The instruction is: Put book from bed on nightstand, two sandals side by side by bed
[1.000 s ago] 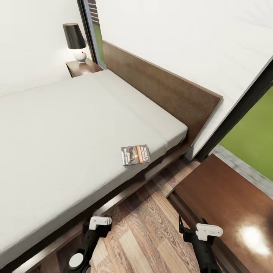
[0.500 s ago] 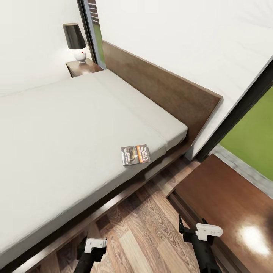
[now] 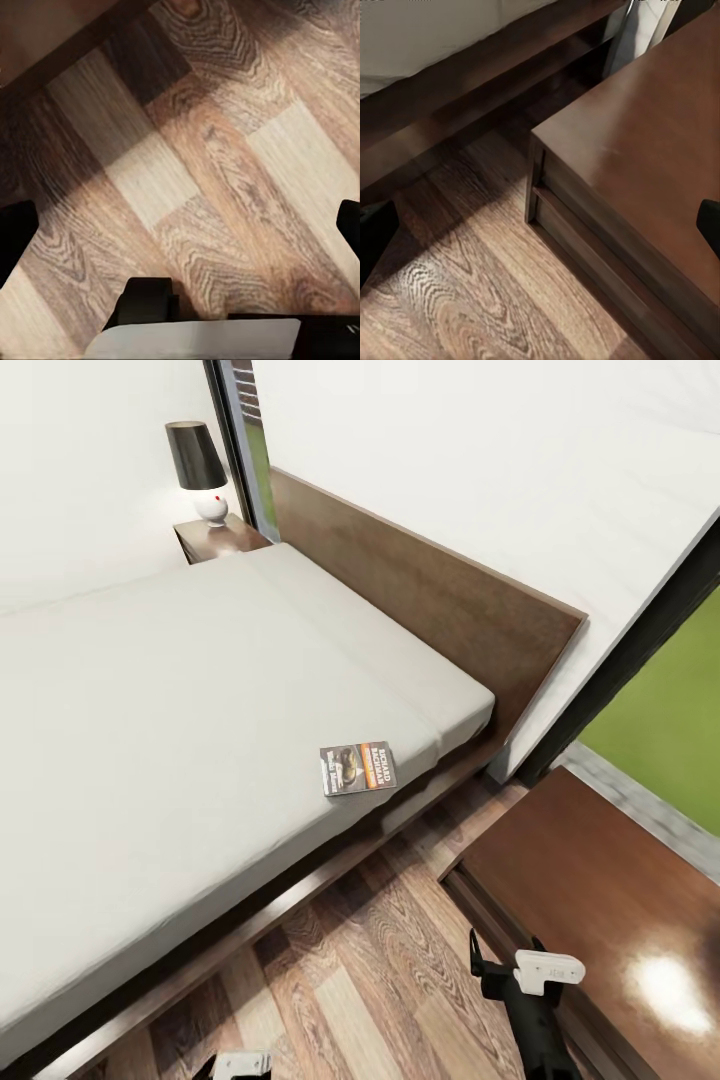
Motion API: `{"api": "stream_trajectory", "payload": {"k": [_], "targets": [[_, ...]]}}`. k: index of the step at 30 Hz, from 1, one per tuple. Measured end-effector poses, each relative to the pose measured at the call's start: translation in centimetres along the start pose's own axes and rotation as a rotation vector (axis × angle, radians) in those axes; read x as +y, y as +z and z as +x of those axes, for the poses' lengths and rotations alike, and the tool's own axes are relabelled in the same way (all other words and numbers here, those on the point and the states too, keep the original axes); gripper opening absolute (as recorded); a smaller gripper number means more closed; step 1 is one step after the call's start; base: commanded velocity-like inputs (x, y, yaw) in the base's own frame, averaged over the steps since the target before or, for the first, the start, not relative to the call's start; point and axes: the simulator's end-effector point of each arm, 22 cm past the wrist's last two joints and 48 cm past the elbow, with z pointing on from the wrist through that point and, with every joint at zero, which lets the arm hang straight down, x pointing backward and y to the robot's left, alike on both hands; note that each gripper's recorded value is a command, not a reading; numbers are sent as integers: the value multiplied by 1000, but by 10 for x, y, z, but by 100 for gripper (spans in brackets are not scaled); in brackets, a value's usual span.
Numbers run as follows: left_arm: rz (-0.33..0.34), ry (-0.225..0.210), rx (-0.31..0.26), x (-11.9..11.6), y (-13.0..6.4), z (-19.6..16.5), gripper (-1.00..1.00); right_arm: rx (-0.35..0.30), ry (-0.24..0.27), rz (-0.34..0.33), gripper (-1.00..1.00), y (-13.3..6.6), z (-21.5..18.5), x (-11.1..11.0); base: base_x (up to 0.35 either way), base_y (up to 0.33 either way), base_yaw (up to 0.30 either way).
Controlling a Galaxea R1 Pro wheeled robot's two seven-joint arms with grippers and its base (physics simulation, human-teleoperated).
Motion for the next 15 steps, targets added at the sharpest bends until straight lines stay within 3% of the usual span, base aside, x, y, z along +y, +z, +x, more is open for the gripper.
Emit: {"api": "stream_trajectory", "payload": {"k": [5, 9, 15], "targets": [[-35, -36, 67, 15, -2, 33, 100, -8, 1, -1, 100, 0, -3, -1, 0, 0, 0], [-46, -57, 29, 19, -3, 30, 100, -13, 6, -1, 100, 0, -4, -2, 0, 0, 0], [-46, -61, 18, 18, 3, 33, 100, -15, 7, -1, 100, 4, 1, -2, 0, 0, 0]]}}
